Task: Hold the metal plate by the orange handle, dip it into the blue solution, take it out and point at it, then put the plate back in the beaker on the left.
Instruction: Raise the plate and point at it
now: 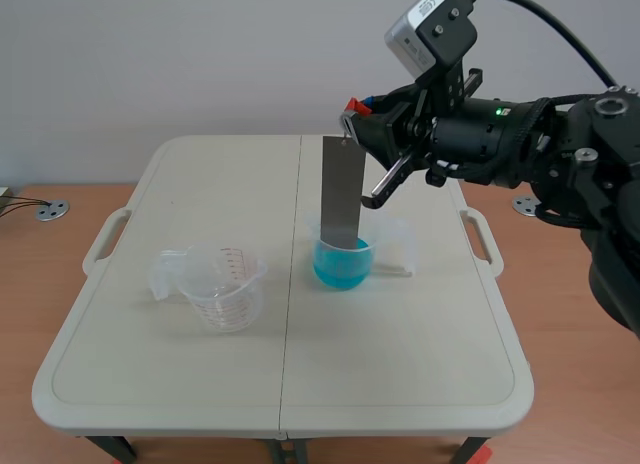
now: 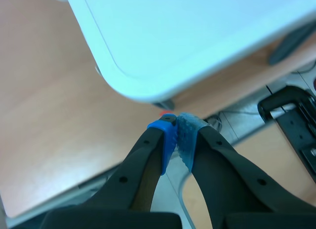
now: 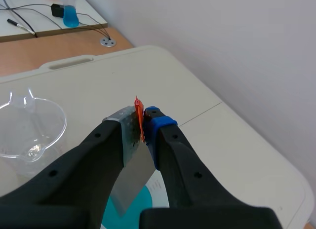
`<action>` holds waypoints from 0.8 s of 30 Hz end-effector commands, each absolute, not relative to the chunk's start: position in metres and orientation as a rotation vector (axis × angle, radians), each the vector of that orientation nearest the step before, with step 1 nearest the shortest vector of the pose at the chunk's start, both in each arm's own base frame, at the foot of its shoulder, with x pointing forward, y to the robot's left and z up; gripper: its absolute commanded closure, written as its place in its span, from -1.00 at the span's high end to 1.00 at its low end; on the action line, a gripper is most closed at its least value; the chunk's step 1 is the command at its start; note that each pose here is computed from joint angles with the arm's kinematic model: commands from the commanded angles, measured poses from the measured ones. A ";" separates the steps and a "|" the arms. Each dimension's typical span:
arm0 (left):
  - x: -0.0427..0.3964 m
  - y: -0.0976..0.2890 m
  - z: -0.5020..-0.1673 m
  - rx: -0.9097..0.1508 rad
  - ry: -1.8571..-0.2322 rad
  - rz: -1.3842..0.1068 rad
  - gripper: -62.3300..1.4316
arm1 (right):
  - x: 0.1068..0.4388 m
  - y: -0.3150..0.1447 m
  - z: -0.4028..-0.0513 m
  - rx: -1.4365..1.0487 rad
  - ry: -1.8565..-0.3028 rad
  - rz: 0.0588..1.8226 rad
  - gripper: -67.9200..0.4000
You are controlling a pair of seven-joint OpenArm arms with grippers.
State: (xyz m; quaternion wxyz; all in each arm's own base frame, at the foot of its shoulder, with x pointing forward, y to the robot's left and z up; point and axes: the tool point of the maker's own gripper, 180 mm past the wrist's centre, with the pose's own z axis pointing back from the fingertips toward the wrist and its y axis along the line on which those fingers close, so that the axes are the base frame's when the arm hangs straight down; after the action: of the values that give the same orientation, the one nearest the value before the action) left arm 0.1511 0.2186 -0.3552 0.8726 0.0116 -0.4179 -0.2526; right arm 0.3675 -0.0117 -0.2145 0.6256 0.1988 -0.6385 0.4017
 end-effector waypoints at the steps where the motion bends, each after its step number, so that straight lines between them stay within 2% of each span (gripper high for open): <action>1: 0.165 0.216 -0.344 0.029 -0.927 -0.528 -0.92 | 0.372 -0.017 -0.194 0.435 -1.519 0.928 -0.95; 10: 0.225 0.198 -0.294 0.039 -1.129 -0.597 -0.92 | 0.369 -0.016 -0.172 0.407 -1.574 0.954 -0.95; 24: 0.288 0.139 -0.248 -0.100 -1.280 -0.740 -0.92 | 0.364 -0.011 -0.151 0.399 -1.631 0.981 -0.95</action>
State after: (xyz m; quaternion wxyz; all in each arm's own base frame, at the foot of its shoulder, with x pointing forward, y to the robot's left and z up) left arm 0.2875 0.1461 -0.2539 0.7451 -0.0346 -0.5740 -0.3379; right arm 0.3651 -0.0126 -0.1722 0.5885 0.1696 -0.6738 0.4134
